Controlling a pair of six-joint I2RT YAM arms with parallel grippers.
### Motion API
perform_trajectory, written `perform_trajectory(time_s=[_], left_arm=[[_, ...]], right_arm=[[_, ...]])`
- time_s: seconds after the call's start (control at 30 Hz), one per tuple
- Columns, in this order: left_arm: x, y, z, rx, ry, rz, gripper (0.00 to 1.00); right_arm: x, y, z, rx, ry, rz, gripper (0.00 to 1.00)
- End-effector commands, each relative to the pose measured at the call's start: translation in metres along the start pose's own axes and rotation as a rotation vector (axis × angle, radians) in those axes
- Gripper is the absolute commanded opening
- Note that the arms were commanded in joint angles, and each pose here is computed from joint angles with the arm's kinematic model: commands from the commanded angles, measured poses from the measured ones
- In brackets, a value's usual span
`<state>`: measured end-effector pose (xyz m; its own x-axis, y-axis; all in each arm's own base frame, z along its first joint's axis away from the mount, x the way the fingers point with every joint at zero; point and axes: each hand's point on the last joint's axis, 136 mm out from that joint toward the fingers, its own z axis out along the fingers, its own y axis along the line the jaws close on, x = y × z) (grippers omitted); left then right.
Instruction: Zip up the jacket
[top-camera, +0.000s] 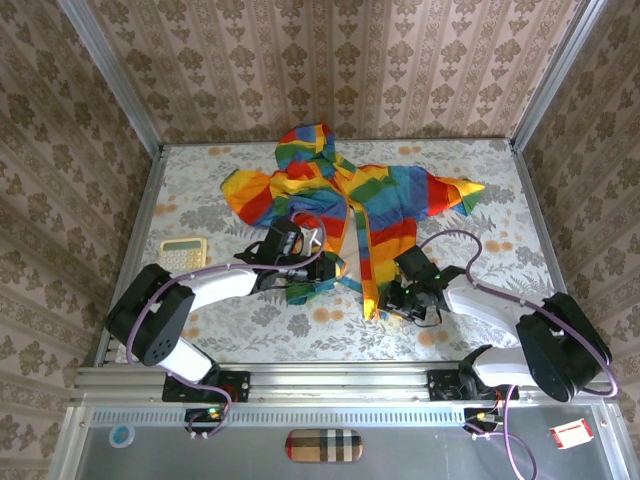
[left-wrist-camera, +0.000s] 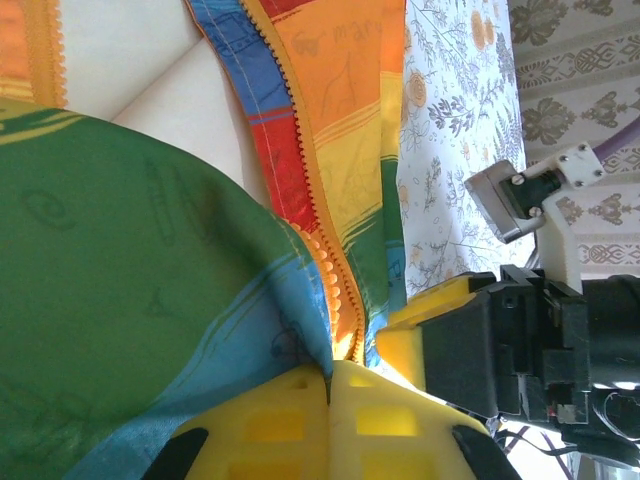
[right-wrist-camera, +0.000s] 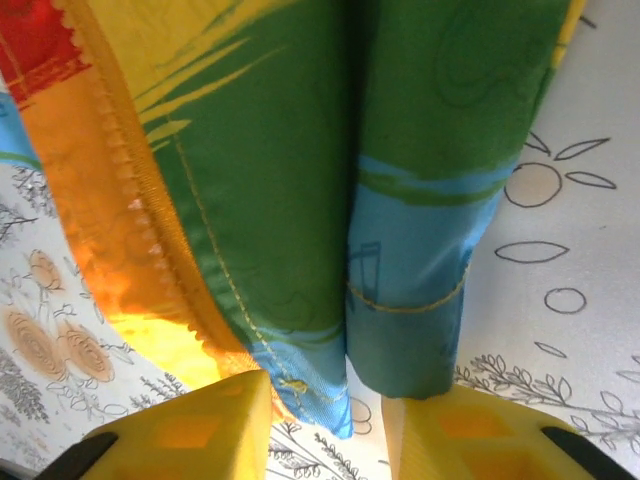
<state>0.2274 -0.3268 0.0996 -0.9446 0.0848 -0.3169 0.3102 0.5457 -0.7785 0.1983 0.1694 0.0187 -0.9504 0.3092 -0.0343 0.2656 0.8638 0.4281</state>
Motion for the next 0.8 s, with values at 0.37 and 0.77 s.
perform_trajectory(time_s=[0.37, 0.77], left_arm=[[-0.016, -0.036, -0.01, 0.086, -0.068, 0.1, 0.0], [-0.029, -0.056, -0.003, 0.161, -0.085, 0.136, 0.0]], right_arm=[[-0.026, 0.032, 0.001, -0.037, -0.059, -0.074, 0.05], [-0.057, 0.08, -0.033, -0.048, -0.114, -0.215, 0.0]])
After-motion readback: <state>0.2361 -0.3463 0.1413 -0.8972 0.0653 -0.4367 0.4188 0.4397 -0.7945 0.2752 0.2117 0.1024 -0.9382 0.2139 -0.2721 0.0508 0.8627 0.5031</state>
